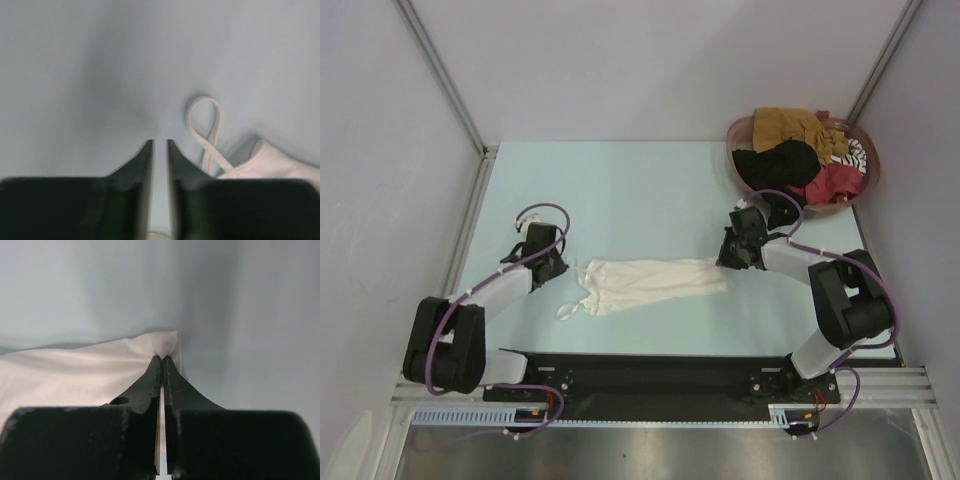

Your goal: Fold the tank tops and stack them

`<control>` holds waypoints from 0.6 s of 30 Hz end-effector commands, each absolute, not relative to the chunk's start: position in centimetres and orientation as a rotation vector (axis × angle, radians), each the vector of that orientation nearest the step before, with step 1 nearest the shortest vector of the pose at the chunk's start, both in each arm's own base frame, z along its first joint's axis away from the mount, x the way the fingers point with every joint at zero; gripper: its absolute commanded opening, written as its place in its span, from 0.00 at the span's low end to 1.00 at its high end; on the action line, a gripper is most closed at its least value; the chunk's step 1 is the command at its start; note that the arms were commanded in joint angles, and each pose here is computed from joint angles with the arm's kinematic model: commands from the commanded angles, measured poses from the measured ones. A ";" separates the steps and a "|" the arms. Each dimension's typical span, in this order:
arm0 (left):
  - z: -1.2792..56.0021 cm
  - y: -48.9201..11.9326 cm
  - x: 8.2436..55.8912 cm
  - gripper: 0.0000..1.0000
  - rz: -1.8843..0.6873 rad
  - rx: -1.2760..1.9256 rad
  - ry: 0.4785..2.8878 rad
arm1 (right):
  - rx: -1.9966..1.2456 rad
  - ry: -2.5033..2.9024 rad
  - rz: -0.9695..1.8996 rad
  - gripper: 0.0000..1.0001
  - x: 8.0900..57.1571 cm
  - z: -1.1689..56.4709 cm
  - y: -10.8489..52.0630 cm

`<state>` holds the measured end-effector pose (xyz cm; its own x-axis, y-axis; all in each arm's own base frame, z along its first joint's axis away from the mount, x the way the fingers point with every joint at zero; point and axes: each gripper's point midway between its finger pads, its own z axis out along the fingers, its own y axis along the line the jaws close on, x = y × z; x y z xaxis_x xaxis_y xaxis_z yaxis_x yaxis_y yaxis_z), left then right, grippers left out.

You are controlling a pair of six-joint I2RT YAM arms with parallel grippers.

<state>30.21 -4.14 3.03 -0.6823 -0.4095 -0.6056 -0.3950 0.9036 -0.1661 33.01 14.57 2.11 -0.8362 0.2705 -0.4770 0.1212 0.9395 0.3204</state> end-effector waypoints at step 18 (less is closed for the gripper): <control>5.6 -11.1 23.8 0.77 -0.596 -0.516 2.385 | 0.680 2.429 0.217 0.00 31.8 2.2 7.3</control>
